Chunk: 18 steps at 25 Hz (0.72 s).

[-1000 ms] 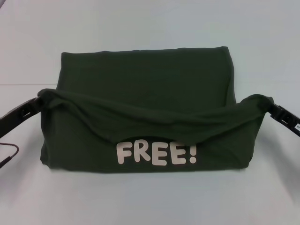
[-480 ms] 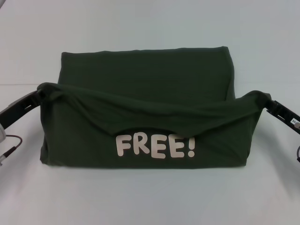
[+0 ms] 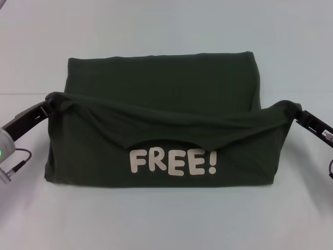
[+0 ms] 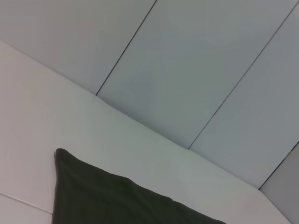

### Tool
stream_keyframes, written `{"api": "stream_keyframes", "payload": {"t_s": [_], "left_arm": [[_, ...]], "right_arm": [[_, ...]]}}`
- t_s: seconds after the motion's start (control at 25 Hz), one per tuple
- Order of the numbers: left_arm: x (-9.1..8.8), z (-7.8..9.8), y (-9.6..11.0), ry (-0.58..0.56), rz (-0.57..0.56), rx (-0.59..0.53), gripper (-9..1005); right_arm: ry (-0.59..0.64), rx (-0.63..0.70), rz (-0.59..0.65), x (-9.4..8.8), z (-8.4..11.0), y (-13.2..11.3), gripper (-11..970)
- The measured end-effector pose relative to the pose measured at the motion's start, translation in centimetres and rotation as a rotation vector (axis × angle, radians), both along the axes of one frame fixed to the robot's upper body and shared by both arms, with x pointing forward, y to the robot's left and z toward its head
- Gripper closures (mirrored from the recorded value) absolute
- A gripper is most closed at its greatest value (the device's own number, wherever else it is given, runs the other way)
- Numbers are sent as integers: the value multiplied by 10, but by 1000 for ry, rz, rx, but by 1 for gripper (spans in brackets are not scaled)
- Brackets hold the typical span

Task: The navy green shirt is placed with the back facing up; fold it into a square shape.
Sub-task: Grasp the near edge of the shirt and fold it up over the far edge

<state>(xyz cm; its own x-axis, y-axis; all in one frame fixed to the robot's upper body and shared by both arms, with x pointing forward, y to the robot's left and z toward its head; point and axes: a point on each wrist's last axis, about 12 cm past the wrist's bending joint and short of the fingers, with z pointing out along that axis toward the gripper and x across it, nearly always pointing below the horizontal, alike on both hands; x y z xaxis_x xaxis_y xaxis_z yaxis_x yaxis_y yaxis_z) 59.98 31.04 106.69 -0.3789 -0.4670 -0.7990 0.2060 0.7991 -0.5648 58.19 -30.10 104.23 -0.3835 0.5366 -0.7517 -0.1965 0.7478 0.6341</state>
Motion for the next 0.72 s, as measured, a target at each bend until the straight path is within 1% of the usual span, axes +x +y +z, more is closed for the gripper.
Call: {"api": "stream_keyframes", "payload": {"t_s": [0.72], "left_arm": [[-1,-2,-3,2,1,-7,973]], "right_arm": [[-1,11,13,2,1,6,913]]}}
